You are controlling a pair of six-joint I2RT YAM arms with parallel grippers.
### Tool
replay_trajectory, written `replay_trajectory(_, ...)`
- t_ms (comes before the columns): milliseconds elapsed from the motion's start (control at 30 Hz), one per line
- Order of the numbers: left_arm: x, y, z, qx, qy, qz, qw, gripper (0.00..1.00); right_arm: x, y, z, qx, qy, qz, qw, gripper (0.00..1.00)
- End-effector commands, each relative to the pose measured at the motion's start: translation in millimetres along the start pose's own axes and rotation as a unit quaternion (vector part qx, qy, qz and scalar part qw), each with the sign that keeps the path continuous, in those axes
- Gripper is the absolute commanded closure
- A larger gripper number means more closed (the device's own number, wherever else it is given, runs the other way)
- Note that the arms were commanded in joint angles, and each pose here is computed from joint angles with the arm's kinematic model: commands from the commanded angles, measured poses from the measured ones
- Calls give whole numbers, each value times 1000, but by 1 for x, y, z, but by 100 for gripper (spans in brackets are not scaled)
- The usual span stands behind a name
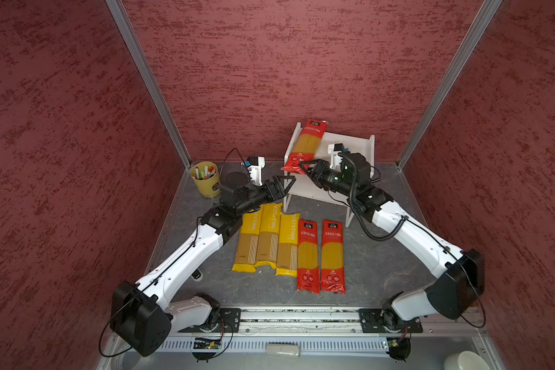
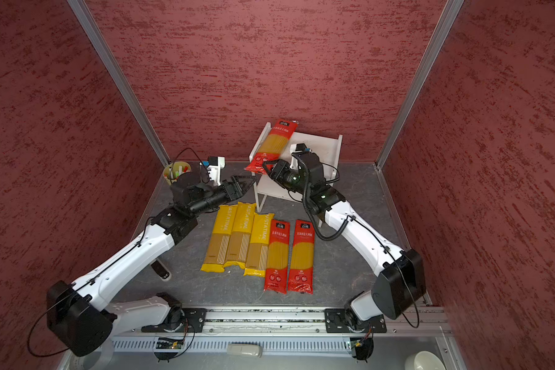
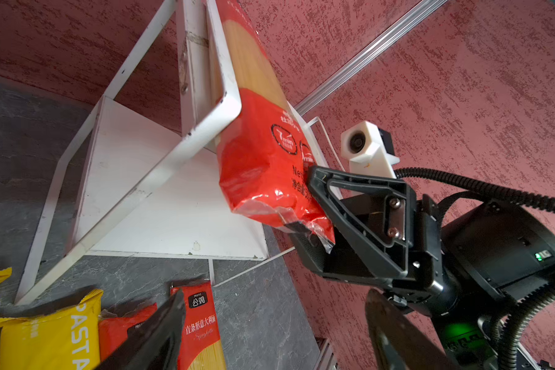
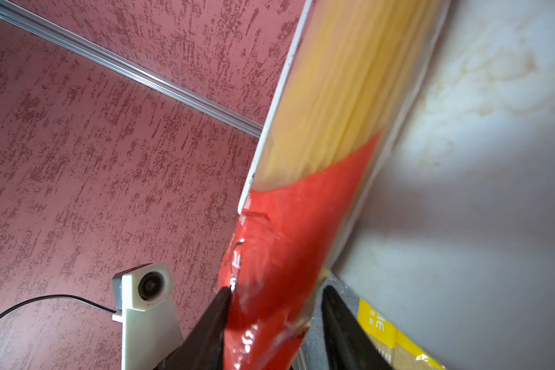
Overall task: Arrange pasta packages on shelves
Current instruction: Place the pasta bag on the shelf.
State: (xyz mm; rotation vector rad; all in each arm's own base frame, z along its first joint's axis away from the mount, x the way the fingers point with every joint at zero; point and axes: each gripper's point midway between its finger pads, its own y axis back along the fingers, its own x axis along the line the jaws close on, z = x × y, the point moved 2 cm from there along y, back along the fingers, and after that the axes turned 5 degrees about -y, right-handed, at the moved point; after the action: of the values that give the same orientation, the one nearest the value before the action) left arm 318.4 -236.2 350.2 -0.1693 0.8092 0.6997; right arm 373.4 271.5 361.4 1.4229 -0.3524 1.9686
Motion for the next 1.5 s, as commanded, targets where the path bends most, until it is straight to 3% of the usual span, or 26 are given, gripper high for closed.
replay_trajectory(0,1,6,-1,-9,-25,5,1000,13,6,17,-5,0,9,18,1000,46)
replay_trajectory(233,16,14,-34,-8,-88,72,994,13,-25,51,-37,5,37,-15,999,41)
replay_trajectory(333,15,13,-45,-9,-97,67,993,13,-44,58,-49,11,28,-30,999,41)
replay_trajectory(533,15,3,-52,6,-86,60,994,12,-42,60,-49,3,23,-19,1000,41)
replay_trajectory(667,28,2,-61,18,-75,73,994,12,-26,64,-41,-27,10,26,999,39)
replay_trajectory(833,33,9,-61,6,-62,78,995,12,2,59,-29,-47,-26,98,994,26)
replay_trajectory(1067,33,14,-58,-5,-63,80,995,12,24,31,-10,-56,-74,137,986,26)
replay_trajectory(1300,33,16,-59,-6,-56,79,995,12,35,5,5,-59,-86,135,985,33)
replay_trajectory(1467,33,16,-60,-6,-55,78,995,12,28,-5,1,-41,-85,115,989,61)
